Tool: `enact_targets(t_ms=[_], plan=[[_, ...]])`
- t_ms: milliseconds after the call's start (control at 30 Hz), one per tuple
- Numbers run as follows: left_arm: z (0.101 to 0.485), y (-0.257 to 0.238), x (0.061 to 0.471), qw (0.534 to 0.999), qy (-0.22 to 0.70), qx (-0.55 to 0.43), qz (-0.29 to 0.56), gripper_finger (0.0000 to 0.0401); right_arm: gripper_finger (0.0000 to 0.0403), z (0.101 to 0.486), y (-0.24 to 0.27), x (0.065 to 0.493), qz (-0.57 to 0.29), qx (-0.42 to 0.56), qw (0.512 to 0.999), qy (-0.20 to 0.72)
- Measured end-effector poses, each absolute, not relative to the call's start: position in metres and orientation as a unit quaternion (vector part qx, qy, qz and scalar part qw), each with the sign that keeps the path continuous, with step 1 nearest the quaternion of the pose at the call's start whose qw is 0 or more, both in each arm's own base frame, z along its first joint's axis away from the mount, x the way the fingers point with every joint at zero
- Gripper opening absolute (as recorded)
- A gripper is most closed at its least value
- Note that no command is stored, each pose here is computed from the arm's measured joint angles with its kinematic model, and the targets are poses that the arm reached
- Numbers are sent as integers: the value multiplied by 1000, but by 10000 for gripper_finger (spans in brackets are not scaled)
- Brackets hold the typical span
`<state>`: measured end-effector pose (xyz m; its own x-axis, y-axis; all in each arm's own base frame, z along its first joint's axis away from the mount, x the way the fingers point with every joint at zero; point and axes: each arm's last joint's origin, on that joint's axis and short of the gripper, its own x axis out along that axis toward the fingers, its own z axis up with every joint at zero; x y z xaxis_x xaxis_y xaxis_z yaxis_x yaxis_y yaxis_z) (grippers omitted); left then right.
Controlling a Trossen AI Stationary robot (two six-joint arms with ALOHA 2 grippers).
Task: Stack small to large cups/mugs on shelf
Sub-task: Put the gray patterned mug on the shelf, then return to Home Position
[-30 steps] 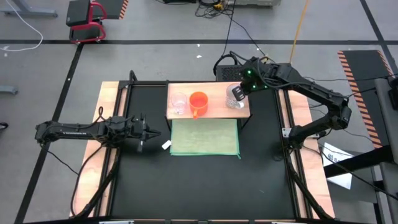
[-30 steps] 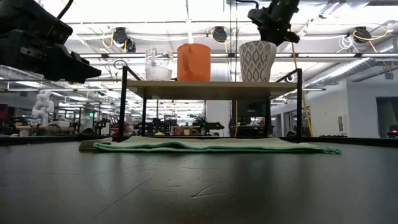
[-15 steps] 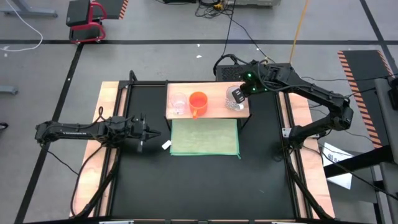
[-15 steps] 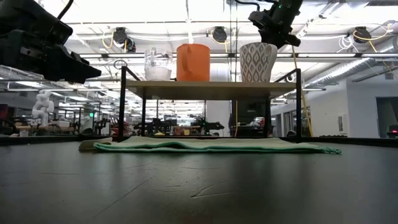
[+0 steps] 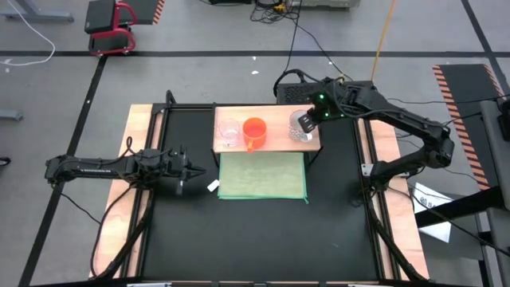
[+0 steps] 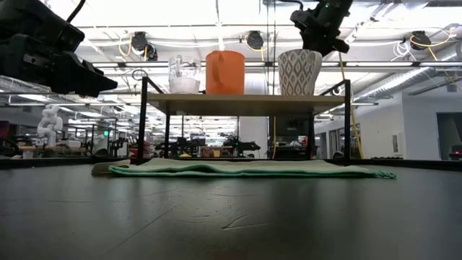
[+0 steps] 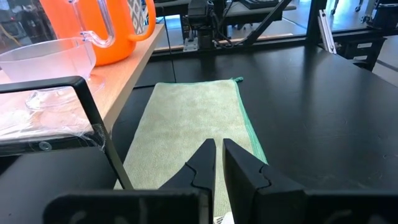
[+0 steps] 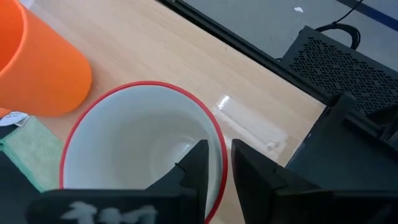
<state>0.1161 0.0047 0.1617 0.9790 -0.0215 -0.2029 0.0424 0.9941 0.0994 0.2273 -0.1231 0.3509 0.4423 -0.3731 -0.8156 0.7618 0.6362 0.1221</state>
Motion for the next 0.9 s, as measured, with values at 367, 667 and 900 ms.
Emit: enact_targets(t_ms=[367, 667, 900], plan=[[162, 5, 116, 993, 100, 52, -16, 33, 65, 370, -115, 216, -318, 239, 849, 348], [164, 5, 117, 995, 88, 53, -15, 33, 63, 405, -87, 167, -290, 173, 893, 299], [167, 5, 117, 996, 75, 54, -14, 33, 6, 401, -52, 133, -213, 78, 923, 310]])
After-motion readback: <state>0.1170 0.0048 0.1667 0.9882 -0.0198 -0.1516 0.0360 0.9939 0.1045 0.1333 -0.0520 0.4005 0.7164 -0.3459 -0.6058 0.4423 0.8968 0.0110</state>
